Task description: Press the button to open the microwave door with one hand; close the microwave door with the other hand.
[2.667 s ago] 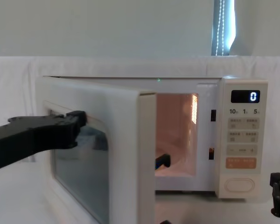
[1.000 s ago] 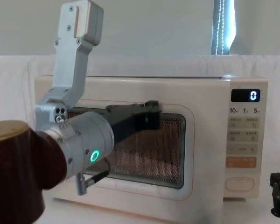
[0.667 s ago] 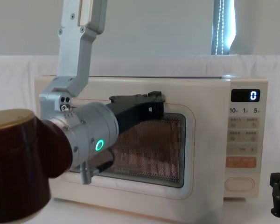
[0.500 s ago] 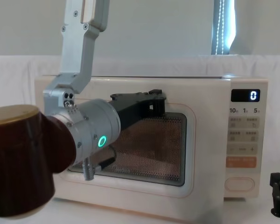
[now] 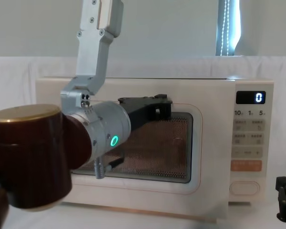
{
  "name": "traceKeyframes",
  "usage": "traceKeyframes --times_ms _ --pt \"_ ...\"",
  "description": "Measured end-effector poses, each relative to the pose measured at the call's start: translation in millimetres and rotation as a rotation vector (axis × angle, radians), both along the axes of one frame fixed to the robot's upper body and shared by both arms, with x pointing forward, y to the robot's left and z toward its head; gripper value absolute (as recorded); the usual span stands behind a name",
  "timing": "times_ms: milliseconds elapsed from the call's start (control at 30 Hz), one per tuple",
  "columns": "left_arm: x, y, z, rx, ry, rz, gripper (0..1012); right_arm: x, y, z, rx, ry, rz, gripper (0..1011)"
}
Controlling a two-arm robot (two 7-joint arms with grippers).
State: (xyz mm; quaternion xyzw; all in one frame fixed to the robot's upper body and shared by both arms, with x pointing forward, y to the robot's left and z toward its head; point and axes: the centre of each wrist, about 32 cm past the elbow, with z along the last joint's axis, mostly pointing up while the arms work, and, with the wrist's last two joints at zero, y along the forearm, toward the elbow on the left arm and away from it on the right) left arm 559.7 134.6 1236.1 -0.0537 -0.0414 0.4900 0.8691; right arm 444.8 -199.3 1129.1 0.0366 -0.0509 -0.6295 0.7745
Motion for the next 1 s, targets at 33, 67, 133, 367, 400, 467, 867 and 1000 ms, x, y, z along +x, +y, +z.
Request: traceKeyframes --times_ms 33,67,133,367,400,467,867,1000 --pt "1.2 -0.5 -0.5 -0.001 0.001 0.001 0 0.0 0.0 0.0 0.000 0.000 0.000 0" --pt "3.5 -1.7 -0.9 -0.003 0.001 0.001 0 0.0 0.0 0.0 0.000 0.000 0.000 0" --pt "6.1 -3.5 -1.5 -0.008 -0.001 0.002 0 0.0 0.0 0.0 0.000 0.000 0.000 0" --pt "10.2 -7.5 -1.7 -0.010 -0.012 -0.004 0 0.0 0.0 0.0 0.000 0.000 0.000 0" --pt "11.2 -8.7 -1.3 -0.010 -0.014 -0.006 0 0.0 0.0 0.0 0.000 0.000 0.000 0" --pt "12.9 -10.4 -1.3 -0.008 -0.014 -0.008 0 0.0 0.0 0.0 0.000 0.000 0.000 0" --pt "20.6 -17.4 0.0 0.003 -0.014 -0.011 0 0.0 0.0 0.0 0.000 0.000 0.000 0" --pt "21.7 -18.6 -0.1 0.006 -0.014 -0.009 0 0.0 0.0 0.0 0.000 0.000 0.000 0"
